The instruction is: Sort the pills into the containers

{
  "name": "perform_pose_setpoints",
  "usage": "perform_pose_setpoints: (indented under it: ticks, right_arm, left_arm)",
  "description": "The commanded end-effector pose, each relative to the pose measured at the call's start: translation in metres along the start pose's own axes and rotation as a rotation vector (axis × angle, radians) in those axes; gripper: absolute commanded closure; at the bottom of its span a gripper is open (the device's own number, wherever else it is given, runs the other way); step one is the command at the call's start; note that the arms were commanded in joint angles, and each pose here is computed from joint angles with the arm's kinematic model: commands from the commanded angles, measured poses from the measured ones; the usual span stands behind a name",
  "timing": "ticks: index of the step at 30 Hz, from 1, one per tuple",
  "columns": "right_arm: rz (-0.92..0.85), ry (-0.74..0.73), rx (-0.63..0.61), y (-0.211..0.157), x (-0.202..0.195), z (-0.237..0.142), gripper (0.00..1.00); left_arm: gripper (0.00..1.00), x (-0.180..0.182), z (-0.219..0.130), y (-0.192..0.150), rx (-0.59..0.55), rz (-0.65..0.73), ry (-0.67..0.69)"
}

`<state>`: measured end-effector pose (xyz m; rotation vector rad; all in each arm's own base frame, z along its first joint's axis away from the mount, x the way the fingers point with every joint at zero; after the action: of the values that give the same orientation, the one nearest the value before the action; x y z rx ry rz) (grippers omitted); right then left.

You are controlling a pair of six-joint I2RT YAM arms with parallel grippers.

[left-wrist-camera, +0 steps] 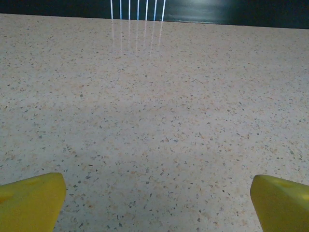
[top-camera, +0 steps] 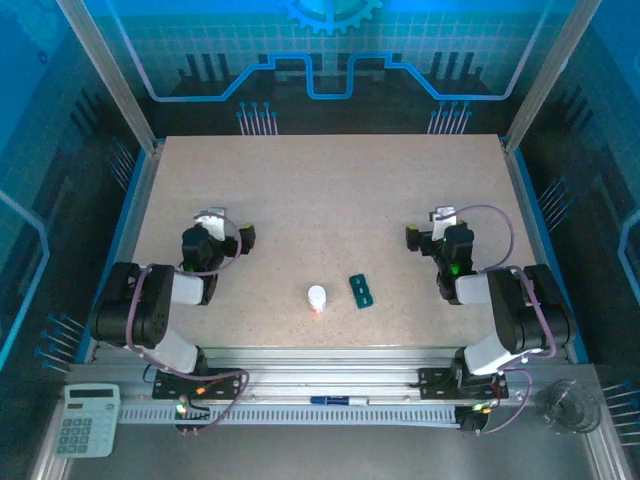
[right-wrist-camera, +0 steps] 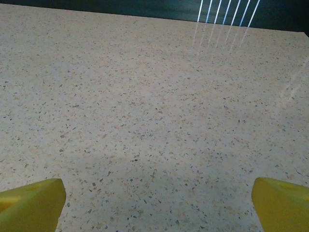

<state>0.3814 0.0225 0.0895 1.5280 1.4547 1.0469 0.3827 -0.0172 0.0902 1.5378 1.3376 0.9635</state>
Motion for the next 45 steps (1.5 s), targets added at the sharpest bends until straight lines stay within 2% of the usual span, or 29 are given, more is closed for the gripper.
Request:
perform_pose_setpoints:
  ticks: [1, 32, 39, 43, 45]
  right_arm:
    - [-0.012, 0.0, -0.042, 0.014, -0.001, 0.003, 0.0]
    - [-0.004, -0.015, -0.053, 0.016, -0.003, 0.0, 0.0]
    - [0.024, -0.1, -0.086, 0.035, -0.015, -0.019, 0.0]
    - [0.058, -0.121, -0.023, 0.048, -0.017, -0.025, 0.0]
    - [0.142, -0.126, -0.004, 0.058, -0.018, -0.029, 0.0]
  left_arm:
    - [0.01, -0.002, -0.003, 0.01, -0.042, 0.03, -0.001]
    - [0.01, 0.007, 0.001, 0.012, -0.013, -0.008, 0.019]
    - [0.01, 0.012, -0.007, 0.022, -0.006, -0.021, 0.054]
    - [0.01, 0.016, -0.012, 0.028, 0.012, -0.041, 0.076]
    - [0.01, 0.016, -0.014, 0.031, 0.038, -0.064, 0.078]
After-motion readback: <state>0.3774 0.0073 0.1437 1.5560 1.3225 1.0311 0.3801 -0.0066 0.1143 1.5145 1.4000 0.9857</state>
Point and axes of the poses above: each hand's point on the last joint's axis, 136 mm out from that joint toward the fingers, its own z axis out along the fingers, its own x axis along the line the jaws close on, y = z × x, the point moved 1 cm from there along -z, back along the fingers, and after that the axes turned 8 degrees about z, right-handed, at the moved point
